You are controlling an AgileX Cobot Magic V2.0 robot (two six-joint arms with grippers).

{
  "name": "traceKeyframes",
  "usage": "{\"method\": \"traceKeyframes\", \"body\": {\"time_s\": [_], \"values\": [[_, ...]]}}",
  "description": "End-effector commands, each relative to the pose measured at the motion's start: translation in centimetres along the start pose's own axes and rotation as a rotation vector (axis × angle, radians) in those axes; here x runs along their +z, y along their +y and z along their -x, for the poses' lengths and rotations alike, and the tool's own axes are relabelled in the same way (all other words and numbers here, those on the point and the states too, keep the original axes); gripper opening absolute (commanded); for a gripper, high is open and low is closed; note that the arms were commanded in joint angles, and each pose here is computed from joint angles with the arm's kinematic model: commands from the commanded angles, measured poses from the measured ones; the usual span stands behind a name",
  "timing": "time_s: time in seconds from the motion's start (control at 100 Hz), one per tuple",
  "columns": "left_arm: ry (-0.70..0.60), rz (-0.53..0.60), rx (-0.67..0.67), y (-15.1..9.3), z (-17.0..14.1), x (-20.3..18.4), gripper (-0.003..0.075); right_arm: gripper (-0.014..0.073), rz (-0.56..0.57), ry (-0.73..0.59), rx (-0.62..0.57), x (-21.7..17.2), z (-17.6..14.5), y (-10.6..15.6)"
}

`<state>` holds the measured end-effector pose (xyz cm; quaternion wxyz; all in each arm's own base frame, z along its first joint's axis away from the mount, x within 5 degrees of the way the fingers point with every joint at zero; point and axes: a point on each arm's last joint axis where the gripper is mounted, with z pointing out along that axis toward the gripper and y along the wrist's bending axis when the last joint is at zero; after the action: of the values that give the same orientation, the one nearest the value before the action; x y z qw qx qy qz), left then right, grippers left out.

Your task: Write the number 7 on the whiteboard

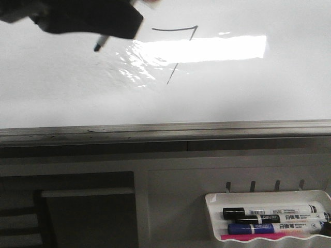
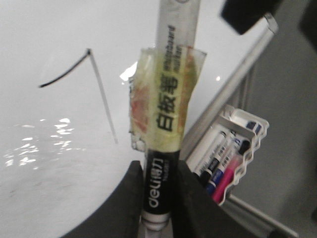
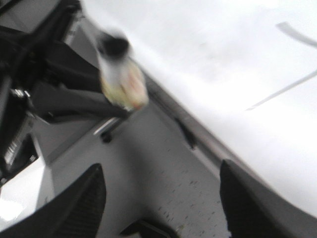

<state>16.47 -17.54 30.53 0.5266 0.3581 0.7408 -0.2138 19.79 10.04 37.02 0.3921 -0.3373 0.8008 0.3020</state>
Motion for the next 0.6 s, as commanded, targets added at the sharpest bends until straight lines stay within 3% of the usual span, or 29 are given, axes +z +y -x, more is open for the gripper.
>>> {"method": "traceKeyframes", "body": {"time_s": [0.0, 0.13, 0.2, 0.43, 0.59], "values": [[-0.152, 0.102, -0.18, 2.1, 2.4, -1.8, -0.002, 0.0439, -0.066, -0.102, 0.029, -2.7, 0.8, 0.3], [-0.176, 0.179, -0.442, 4.2, 1.8, -2.4, -0.002, 0.0439, -0.139, -0.119, 0.097, -4.2, -0.9, -0.1], [-0.168, 0.206, -0.515, 4.8, 1.2, -2.2, -0.002, 0.0439, -0.158, -0.119, 0.12, -4.4, -2.0, 0.0], [-0.136, 0.321, -0.571, 6.2, -0.5, 0.3, -0.002, 0.0439, -0.185, -0.127, 0.155, -4.1, -4.1, 0.3], [-0.062, 0.337, -0.572, 6.5, -1.7, 2.6, -0.002, 0.0439, -0.181, -0.125, 0.163, -3.9, -4.3, 0.3]]}}
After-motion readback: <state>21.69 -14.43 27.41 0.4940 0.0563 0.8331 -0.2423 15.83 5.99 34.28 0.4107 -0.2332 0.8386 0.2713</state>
